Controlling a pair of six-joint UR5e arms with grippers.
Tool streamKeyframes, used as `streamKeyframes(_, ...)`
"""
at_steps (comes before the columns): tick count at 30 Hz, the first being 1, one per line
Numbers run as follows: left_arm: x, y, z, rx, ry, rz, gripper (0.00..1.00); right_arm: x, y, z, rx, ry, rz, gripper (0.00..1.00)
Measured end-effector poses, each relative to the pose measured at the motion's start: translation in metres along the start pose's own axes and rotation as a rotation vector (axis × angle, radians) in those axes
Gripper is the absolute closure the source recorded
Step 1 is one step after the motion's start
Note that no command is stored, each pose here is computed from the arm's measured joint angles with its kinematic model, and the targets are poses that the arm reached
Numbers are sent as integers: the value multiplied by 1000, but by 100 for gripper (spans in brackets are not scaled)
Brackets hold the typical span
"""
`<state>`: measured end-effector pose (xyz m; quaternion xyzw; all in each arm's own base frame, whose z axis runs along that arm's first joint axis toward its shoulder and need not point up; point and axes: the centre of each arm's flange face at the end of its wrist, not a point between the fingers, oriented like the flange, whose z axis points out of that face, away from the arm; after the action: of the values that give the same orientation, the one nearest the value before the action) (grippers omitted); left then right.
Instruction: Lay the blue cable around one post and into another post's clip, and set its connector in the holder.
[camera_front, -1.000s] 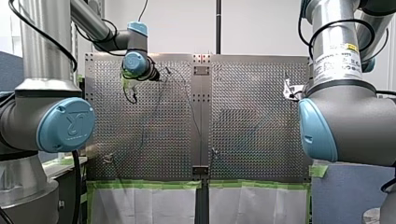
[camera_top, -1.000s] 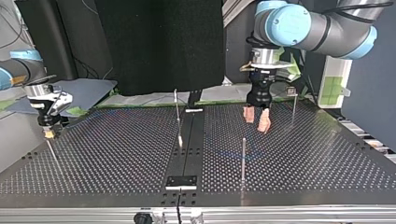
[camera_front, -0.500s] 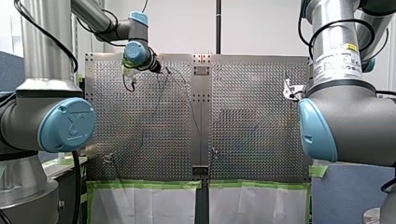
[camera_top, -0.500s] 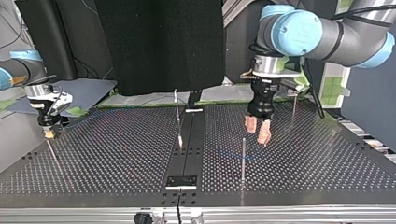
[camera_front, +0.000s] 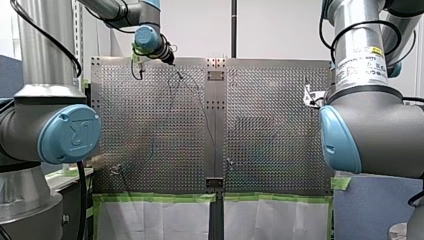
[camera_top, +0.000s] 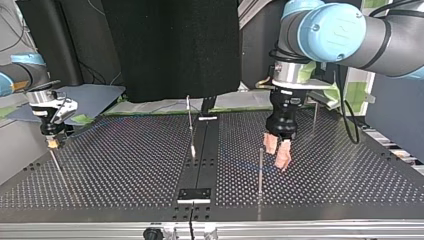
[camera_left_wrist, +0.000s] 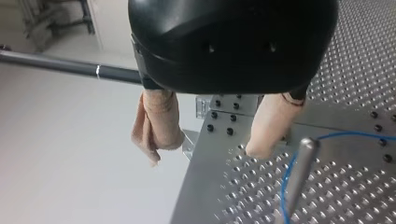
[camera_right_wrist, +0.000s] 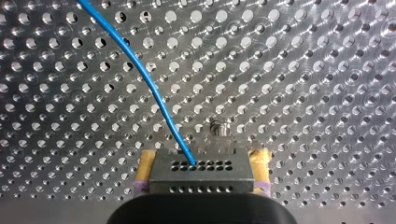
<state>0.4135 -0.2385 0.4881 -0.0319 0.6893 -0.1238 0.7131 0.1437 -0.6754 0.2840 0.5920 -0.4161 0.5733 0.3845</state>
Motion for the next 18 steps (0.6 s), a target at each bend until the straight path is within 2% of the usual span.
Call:
streamKeyframes(6,-23,-12,-1,40,6,62,0,0,0,0,0,0,0,0)
streamKeyframes(12,-46,-18,-3,45,11,125,0,0,0,0,0,0,0,0)
streamKeyframes(18,-47,-18,-8,38,58,148,0,0,0,0,0,0,0,0)
